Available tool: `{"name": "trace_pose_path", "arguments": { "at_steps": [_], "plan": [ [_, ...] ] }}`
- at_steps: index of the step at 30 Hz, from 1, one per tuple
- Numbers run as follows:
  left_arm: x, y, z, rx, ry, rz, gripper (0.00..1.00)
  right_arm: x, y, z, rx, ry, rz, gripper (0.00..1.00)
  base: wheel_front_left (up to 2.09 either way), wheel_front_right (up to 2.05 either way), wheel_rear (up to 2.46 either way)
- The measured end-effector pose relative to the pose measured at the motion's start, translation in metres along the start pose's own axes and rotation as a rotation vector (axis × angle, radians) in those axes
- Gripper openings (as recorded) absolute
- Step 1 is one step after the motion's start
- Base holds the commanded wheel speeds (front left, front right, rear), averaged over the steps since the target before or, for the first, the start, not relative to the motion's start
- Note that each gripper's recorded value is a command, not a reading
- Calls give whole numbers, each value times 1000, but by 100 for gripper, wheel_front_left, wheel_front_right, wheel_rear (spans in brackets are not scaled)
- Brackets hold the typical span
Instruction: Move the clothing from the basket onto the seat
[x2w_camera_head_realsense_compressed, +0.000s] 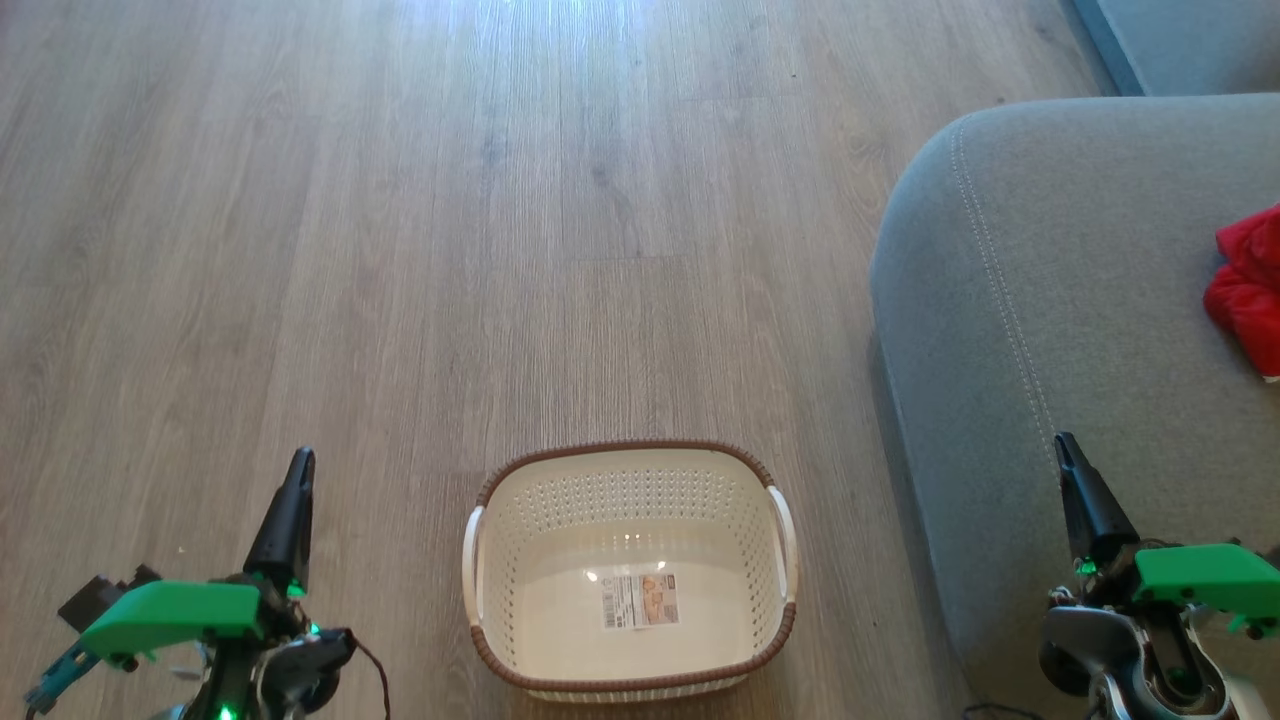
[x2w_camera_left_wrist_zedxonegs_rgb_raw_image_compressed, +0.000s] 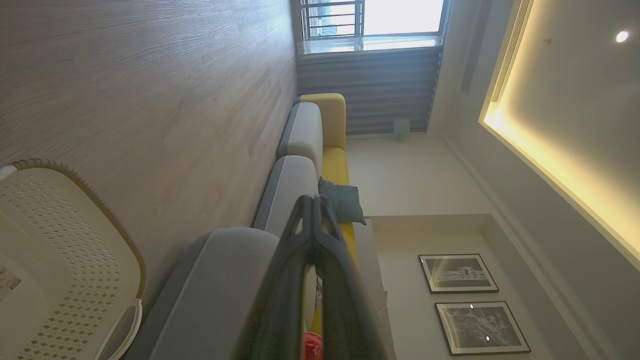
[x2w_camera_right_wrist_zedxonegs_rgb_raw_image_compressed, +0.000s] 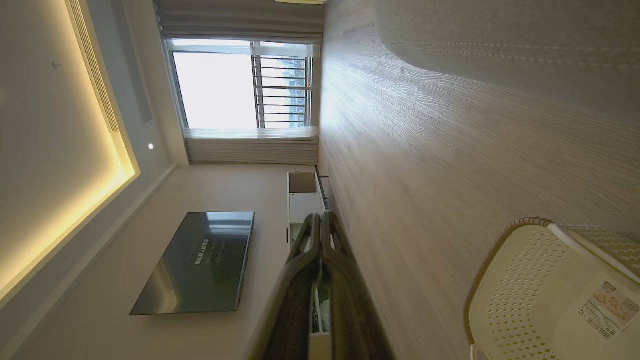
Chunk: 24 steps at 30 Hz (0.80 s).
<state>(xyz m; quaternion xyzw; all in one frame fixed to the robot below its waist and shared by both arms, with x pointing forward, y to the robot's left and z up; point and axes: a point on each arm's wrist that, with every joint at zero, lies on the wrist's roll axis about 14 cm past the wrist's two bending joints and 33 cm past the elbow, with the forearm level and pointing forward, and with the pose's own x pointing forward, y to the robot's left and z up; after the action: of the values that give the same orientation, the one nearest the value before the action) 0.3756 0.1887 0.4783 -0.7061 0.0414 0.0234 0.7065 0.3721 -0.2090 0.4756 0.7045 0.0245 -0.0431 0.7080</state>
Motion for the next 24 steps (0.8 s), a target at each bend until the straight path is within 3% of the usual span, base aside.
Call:
{"name": "trace_pose_path", "arguments": {
  "at_steps": [24],
  "plan": [
    [0,0,-1,-2,5,0,0,0,0,0,1,-1,0,0,0,0,0]
  ]
}}
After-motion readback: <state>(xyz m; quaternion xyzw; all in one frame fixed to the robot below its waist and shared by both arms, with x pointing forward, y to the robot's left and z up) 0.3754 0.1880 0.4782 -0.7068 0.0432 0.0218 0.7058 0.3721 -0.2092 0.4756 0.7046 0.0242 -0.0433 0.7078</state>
